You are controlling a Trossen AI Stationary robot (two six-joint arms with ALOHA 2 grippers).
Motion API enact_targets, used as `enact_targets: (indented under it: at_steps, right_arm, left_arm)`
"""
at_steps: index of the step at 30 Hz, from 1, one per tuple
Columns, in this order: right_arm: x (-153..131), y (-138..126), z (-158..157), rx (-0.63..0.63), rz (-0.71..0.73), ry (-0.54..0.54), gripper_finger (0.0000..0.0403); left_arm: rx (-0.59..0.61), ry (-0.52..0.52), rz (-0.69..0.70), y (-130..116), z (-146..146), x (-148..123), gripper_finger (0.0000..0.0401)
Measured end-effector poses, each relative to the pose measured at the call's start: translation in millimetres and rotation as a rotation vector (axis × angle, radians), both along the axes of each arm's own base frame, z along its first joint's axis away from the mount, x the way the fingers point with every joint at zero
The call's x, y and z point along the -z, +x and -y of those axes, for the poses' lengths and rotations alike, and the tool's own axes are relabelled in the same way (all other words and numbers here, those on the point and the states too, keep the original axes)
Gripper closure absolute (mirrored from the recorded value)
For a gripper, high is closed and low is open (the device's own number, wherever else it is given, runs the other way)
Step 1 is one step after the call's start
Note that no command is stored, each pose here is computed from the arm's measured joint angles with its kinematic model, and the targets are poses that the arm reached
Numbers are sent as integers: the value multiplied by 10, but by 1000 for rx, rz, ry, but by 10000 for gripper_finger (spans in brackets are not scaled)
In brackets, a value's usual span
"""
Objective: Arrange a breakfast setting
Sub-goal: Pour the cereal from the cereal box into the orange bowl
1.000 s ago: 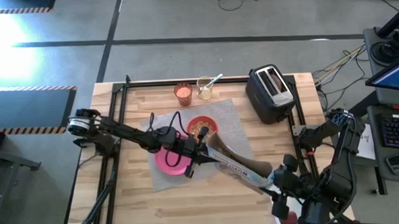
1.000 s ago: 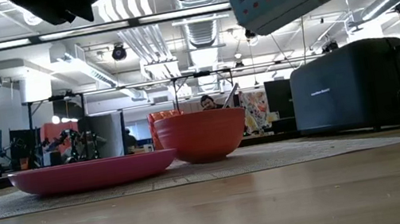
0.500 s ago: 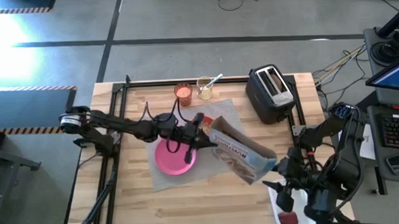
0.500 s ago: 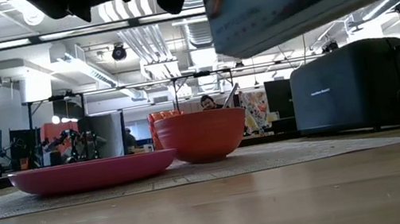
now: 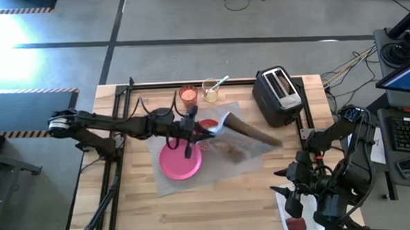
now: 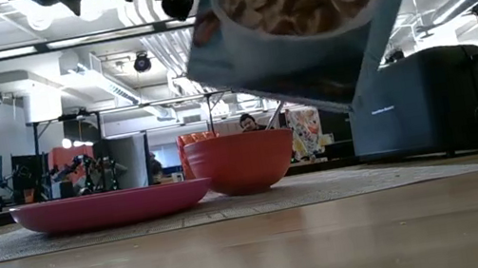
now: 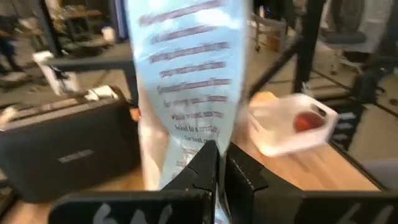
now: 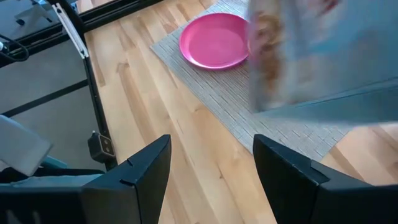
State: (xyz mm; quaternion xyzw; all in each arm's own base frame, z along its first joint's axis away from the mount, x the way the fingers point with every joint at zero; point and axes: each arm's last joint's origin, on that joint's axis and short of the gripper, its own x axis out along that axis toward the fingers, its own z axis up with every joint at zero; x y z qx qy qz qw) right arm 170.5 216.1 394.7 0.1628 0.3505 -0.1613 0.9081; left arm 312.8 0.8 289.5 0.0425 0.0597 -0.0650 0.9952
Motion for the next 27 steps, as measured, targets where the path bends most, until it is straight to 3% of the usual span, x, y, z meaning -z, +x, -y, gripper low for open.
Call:
enact_targets:
  at_steps: [15,22,27]
  right_arm:
    - [4,-2,3,1,-3,-6,188]
    - [7,-4,5,1,-7,-10,188]
    - [10,-6,9,-3,-11,-20,188]
  left_arm:
    - [-68,17,27,-218,-6,-84,401]
    - [-193,81,117,-592,-52,-372,401]
    - [-357,124,122,-948,-91,-523,401]
